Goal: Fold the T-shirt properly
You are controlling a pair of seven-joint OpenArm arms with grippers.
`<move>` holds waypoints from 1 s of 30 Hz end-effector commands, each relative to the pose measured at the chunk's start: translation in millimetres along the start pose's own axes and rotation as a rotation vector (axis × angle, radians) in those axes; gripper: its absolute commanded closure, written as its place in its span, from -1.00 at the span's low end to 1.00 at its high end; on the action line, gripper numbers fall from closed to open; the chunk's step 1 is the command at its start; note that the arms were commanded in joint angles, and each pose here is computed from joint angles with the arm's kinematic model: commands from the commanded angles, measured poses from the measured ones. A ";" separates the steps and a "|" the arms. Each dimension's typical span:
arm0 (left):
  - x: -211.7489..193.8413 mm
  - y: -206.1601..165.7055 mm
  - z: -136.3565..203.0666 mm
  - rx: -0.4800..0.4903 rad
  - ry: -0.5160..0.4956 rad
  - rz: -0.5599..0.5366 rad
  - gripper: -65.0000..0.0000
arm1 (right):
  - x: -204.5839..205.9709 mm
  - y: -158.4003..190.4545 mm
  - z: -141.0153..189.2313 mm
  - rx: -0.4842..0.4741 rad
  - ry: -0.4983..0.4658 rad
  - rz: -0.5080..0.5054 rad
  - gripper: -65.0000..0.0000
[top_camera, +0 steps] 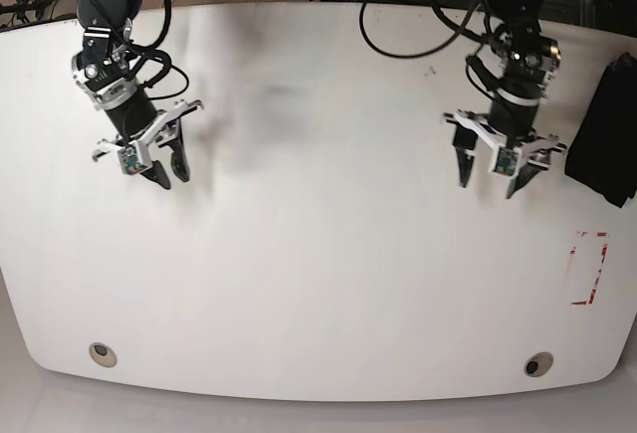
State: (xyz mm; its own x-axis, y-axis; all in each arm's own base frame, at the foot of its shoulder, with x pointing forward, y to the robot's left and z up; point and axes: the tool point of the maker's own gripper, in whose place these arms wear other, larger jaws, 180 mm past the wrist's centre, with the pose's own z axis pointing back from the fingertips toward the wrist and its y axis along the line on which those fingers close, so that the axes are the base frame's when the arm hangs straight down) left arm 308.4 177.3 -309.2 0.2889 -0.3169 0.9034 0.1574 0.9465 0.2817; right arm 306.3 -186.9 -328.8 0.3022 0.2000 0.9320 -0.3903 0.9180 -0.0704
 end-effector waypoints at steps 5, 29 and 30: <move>-30.3 -44.1 47.6 -0.059 0.020 0.039 -0.21 | -23.7 -10.0 36.5 -0.067 0.016 -0.068 0.46; -185.9 -105.1 276.7 -0.197 0.615 0.404 -0.20 | -158.0 104.7 230.6 -0.144 0.333 -0.478 0.47; -191.6 -106.3 281.0 -0.194 0.633 0.414 -0.20 | -162.8 108.3 235.7 -0.141 0.348 -0.491 0.47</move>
State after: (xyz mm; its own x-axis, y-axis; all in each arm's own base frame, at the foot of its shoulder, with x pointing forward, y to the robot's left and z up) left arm -8.7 157.0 -415.8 0.8084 0.0008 0.5887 0.0903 0.9880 -0.1253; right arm 31.8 -190.8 -402.0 0.6655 -0.1706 0.7266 -0.0545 0.9598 0.2753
